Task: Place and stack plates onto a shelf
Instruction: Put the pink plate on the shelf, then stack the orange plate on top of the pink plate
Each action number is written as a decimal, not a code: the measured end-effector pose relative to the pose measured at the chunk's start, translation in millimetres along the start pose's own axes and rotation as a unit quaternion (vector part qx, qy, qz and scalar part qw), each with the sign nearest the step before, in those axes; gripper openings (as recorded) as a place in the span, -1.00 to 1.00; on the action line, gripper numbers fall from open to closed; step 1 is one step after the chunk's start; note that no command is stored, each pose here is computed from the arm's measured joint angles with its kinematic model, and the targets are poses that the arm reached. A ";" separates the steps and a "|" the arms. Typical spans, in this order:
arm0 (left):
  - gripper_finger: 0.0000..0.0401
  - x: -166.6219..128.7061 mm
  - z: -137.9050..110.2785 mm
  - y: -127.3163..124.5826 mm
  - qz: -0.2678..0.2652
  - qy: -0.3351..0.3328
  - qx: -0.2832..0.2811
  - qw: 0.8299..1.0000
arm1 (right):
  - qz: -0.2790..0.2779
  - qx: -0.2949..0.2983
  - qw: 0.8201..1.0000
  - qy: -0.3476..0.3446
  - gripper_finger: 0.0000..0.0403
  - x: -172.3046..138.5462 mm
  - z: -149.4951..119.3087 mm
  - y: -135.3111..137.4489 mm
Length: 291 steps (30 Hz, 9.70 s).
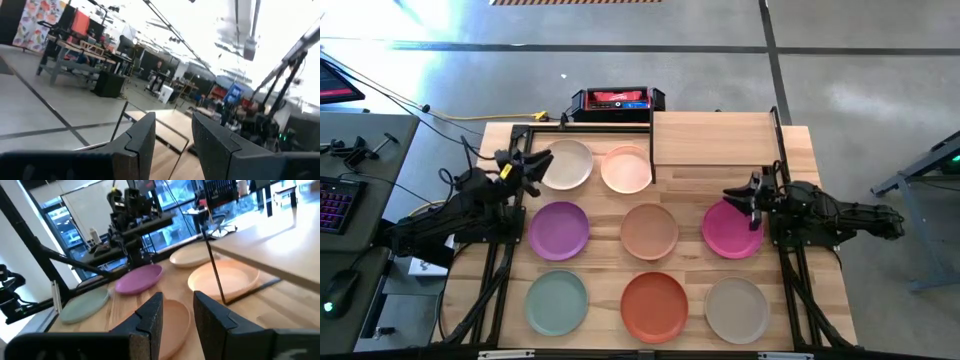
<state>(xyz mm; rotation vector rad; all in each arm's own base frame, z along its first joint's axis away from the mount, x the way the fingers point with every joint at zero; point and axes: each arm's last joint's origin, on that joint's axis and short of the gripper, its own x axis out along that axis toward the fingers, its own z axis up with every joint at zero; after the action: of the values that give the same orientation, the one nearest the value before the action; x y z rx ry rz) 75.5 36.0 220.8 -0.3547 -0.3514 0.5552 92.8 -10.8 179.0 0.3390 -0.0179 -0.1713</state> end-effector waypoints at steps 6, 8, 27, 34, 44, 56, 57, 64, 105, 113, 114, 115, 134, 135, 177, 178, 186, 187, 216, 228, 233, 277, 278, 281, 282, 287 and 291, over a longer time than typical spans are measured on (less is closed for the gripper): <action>-0.42 -0.3 6.7 -2.3 -0.008 -0.035 -0.015 0.999 | 0.018 0.014 0.999 -0.044 -0.54 -0.4 8.7 3.1; -0.42 -0.4 8.4 -2.6 -0.008 -0.044 -0.019 0.999 | 0.025 0.016 0.998 -0.064 -0.54 -0.9 12.5 4.4; -0.42 -4.3 33.7 -13.1 -0.082 -0.155 -0.074 0.982 | 0.083 0.014 0.972 -0.221 -0.54 -15.3 54.9 18.5; -0.42 4.2 52.5 -23.3 -0.080 -0.138 -0.069 0.985 | 0.075 -0.032 0.973 -0.215 -0.54 -24.7 91.1 30.8; -0.42 29.8 92.2 -49.6 -0.098 -0.056 -0.048 0.992 | 0.030 -0.007 0.998 -0.055 -0.54 -24.7 138.2 47.4; -0.42 48.0 87.9 -53.3 -0.044 0.085 -0.020 0.995 | -0.056 0.159 0.975 0.146 -0.54 -5.1 153.4 55.2; -0.42 48.1 86.1 -52.6 -0.040 0.093 -0.018 0.995 | -0.058 0.169 0.970 0.162 -0.54 -1.6 152.1 55.5; -0.42 45.5 74.5 -47.3 -0.013 0.153 -0.006 0.988 | -0.053 0.237 0.932 0.271 -0.54 28.3 136.3 57.2; -0.42 72.7 39.2 -48.7 -0.080 0.299 -0.012 0.951 | -0.247 0.208 0.732 0.599 -0.20 134.9 -15.4 81.4; -0.42 72.6 39.1 -48.6 -0.079 0.299 -0.012 0.951 | -0.270 0.185 0.708 0.625 -0.23 142.0 -37.2 76.6; -0.42 72.6 39.1 -48.6 -0.079 0.299 -0.012 0.951 | -0.272 0.184 0.706 0.627 -0.24 142.8 -39.4 76.1; -0.42 72.6 39.1 -48.6 -0.079 0.299 -0.012 0.951 | -0.275 0.183 0.704 0.629 -0.25 143.5 -41.4 75.7; -0.42 72.5 38.6 -48.3 -0.078 0.301 -0.012 0.950 | -0.301 0.190 0.683 0.638 -0.67 148.5 -59.9 74.2; -0.42 72.4 38.4 -48.3 -0.078 0.302 -0.012 0.950 | -0.301 0.191 0.682 0.639 -0.73 148.5 -59.8 74.4; -0.42 68.9 32.7 -43.1 -0.034 0.327 -0.001 0.944 | -0.308 0.049 0.752 0.581 -1.00 164.0 129.9 156.3; -0.42 69.0 32.7 -42.9 -0.030 0.326 0.000 0.945 | -0.302 0.031 0.763 0.571 -1.00 164.8 134.9 155.8; -0.42 69.3 33.1 -42.4 -0.019 0.321 -0.004 0.947 | -0.311 -0.086 0.791 0.519 -1.00 171.2 160.6 133.2; -0.42 69.3 33.1 -42.5 -0.018 0.321 -0.007 0.947 | -0.313 -0.099 0.789 0.520 -1.00 172.3 161.8 128.6; -0.42 69.7 33.7 -40.9 0.008 0.308 -0.001 0.951 | -0.401 -0.141 0.649 0.631 -1.00 135.5 131.1 -18.1; -0.42 69.9 34.1 -39.9 0.024 0.301 0.004 0.953 | -0.368 -0.154 0.684 0.611 -1.00 137.4 133.9 -19.1; -0.42 70.0 34.0 -39.9 0.024 0.301 0.004 0.953 | -0.365 -0.148 0.684 0.614 -1.00 136.6 134.7 -21.9; -0.42 69.9 33.9 -40.1 0.022 0.302 -0.001 0.953 | -0.356 -0.082 0.718 0.592 -0.56 135.2 154.5 -42.4; -0.42 69.9 34.0 -40.1 0.022 0.302 -0.002 0.953 | -0.356 -0.076 0.722 0.589 -0.56 135.5 157.1 -40.2; -0.42 69.7 33.6 -41.0 0.013 0.309 -0.022 0.951 | -0.360 -0.063 0.728 0.580 -0.56 135.4 165.7 -32.9; -0.42 69.6 33.4 -41.5 0.007 0.313 -0.030 0.949 | -0.358 -0.057 0.729 0.581 -0.57 134.8 168.6 -30.2; -0.42 73.1 34.7 -51.3 -0.044 0.306 -0.063 0.949 | -0.321 0.008 0.756 0.570 -0.57 136.2 179.1 -17.8; -0.42 80.9 36.4 -64.7 -0.083 0.278 -0.115 0.950 | -0.280 0.054 0.772 0.568 -0.57 139.3 180.4 -8.1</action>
<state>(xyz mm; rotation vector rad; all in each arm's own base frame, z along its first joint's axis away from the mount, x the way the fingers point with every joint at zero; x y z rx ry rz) 153.5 38.7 298.0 -0.6806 0.1030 0.2306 220.4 -101.4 344.8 0.5162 1.3065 -0.5392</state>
